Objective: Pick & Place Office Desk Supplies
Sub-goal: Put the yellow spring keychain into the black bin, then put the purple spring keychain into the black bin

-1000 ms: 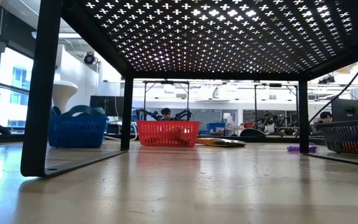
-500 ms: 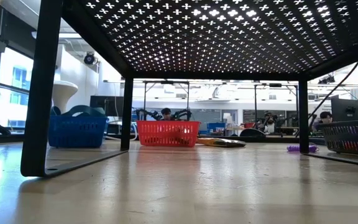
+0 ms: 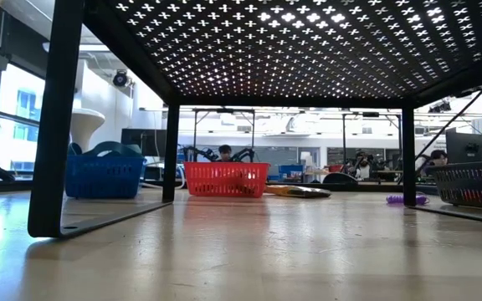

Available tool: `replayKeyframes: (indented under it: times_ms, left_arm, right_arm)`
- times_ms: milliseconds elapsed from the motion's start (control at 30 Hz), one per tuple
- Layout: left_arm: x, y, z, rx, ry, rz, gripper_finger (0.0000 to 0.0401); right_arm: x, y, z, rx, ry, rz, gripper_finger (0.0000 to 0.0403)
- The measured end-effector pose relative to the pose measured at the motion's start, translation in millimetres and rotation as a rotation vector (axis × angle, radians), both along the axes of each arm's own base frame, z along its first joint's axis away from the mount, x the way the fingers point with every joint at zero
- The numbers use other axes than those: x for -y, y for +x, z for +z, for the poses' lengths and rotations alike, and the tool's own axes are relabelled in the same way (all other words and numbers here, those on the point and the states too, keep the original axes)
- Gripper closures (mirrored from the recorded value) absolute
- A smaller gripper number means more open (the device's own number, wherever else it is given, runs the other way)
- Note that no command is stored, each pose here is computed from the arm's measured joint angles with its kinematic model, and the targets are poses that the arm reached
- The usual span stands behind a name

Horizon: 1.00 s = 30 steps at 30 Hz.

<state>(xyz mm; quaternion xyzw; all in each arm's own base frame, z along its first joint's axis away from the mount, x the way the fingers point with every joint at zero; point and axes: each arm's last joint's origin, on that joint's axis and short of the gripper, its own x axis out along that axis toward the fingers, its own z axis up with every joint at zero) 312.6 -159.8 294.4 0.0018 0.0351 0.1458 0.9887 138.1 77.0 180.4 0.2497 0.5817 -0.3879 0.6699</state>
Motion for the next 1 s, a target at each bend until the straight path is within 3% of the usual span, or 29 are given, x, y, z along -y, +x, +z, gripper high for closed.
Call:
replayKeyframes:
  times_ms: [200,333,467,567,633,867,1000]
  left_arm:
    - [-2,1,0,0.0,0.0,0.006,0.0229]
    - [-2,1,0,0.012,-0.039,0.009,0.0229]
    - [-1,0,-1,0.027,-0.111,0.024,0.0229]
    - [-1,0,-2,0.018,-0.11,0.029,0.0229]
    - [-2,0,-2,0.019,-0.111,0.031,0.0229]
    - [-2,0,-2,0.02,-0.12,0.034,0.0229]
    - [-2,0,-3,0.009,-0.113,0.035,0.0229]
  right_arm:
    - [-1,1,5,-0.028,0.006,0.087,0.0268]
    - [-1,2,20,-0.059,-0.013,0.114,0.0252]
    - [4,4,40,-0.042,-0.172,0.166,0.0254]
    - [13,9,51,0.013,-0.32,0.188,0.0258]
    - [21,13,57,0.025,-0.356,0.202,0.026]
    - [65,31,57,-0.039,-0.317,0.19,0.026]
    - [86,45,54,0.019,-0.257,0.216,0.026]
